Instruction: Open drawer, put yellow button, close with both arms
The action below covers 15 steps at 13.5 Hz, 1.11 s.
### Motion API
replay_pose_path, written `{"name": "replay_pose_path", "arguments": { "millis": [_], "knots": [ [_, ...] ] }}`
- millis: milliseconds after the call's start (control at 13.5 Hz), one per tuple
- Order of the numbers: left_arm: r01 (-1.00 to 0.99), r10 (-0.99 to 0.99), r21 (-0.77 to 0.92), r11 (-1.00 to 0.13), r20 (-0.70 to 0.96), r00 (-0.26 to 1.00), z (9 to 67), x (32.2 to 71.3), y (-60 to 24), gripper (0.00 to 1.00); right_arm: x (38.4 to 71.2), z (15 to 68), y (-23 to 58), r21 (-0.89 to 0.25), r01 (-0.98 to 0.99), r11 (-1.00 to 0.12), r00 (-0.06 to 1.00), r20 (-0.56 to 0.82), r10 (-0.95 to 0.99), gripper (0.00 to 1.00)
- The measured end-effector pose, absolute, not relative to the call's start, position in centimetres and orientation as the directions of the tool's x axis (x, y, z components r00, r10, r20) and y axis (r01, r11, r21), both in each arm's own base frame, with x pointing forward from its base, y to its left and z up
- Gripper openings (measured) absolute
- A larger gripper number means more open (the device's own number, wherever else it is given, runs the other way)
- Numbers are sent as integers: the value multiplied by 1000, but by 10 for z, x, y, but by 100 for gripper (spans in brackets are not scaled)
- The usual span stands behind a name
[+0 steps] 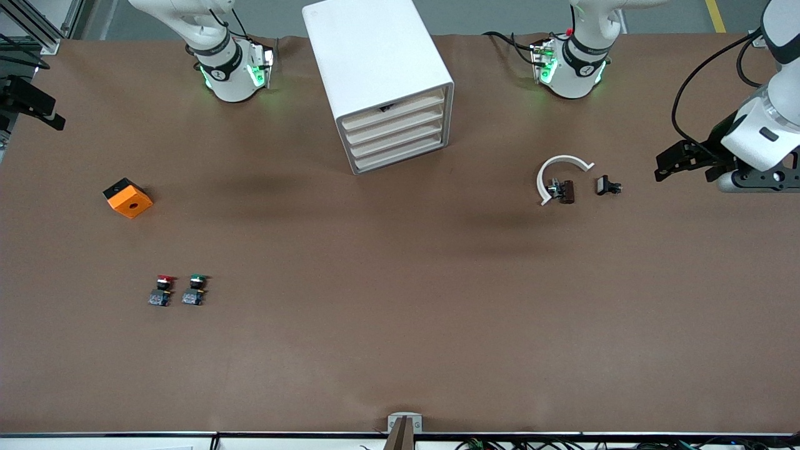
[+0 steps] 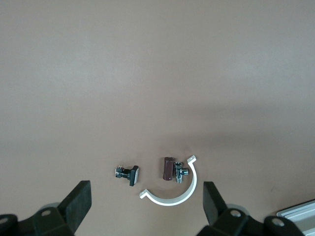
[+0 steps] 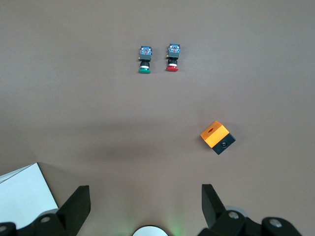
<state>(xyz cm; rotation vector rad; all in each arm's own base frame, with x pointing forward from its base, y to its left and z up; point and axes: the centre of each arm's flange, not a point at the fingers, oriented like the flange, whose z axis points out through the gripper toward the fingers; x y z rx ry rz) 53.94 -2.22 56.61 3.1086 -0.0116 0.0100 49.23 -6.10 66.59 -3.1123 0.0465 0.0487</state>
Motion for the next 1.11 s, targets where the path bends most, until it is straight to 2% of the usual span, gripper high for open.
{"name": "replay_pose_path", "arguments": {
  "millis": [519,1111],
  "knots": [
    [-4,-2,33,-999,39,999,609,538,-18,100,492,665,-61,-28,-30,-999,999,-34,-29,100],
    [-9,-8,33,-999,28,1000,610,537,-21,100,492,665,-61,-28,-30,-999,999,-34,-29,100]
  ]
}}
